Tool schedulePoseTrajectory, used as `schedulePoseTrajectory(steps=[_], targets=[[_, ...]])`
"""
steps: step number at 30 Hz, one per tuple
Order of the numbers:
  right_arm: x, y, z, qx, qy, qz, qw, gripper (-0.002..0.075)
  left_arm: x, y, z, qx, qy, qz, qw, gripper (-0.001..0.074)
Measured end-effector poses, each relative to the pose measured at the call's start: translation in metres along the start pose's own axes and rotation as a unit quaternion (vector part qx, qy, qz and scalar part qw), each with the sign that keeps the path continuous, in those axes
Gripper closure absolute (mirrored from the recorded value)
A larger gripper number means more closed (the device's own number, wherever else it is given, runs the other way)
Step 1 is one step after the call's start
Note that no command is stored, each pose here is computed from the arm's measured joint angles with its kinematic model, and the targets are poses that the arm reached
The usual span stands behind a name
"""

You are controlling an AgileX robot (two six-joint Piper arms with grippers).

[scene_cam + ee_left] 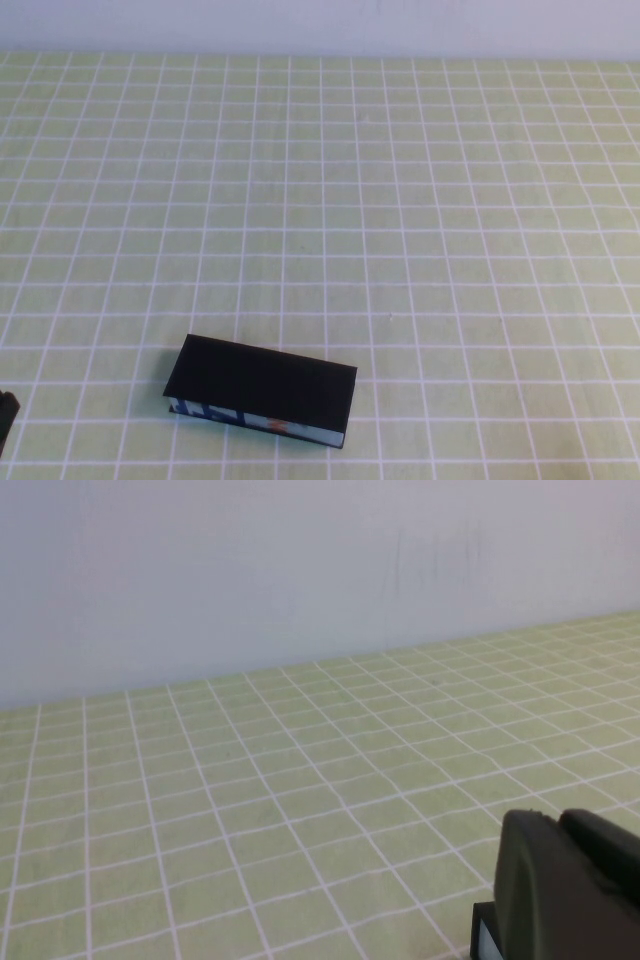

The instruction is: Return glasses to glasses case

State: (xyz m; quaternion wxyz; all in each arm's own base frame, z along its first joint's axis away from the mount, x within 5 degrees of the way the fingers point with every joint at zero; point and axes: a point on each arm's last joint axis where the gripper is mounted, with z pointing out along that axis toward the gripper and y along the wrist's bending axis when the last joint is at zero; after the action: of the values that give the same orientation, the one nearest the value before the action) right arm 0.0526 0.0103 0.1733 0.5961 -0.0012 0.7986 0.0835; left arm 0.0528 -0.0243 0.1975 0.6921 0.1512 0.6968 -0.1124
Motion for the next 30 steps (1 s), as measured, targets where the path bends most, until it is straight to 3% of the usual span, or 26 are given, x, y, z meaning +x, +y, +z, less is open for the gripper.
schedulePoseTrajectory(steps=[24,30], targets=[[0.0002,0.0,0.0,0.0,0.001,0.0,1.0,0.0737,0.0,0.0,0.0,0.0,0.0,0.0,1.0,0.0739],[0.0003,0.0001,0.0,0.0,0.002,0.001,1.0,0.0737,0.0015,0.004,-0.0001,-0.022,0.009,0.044,0.999,0.0739]])
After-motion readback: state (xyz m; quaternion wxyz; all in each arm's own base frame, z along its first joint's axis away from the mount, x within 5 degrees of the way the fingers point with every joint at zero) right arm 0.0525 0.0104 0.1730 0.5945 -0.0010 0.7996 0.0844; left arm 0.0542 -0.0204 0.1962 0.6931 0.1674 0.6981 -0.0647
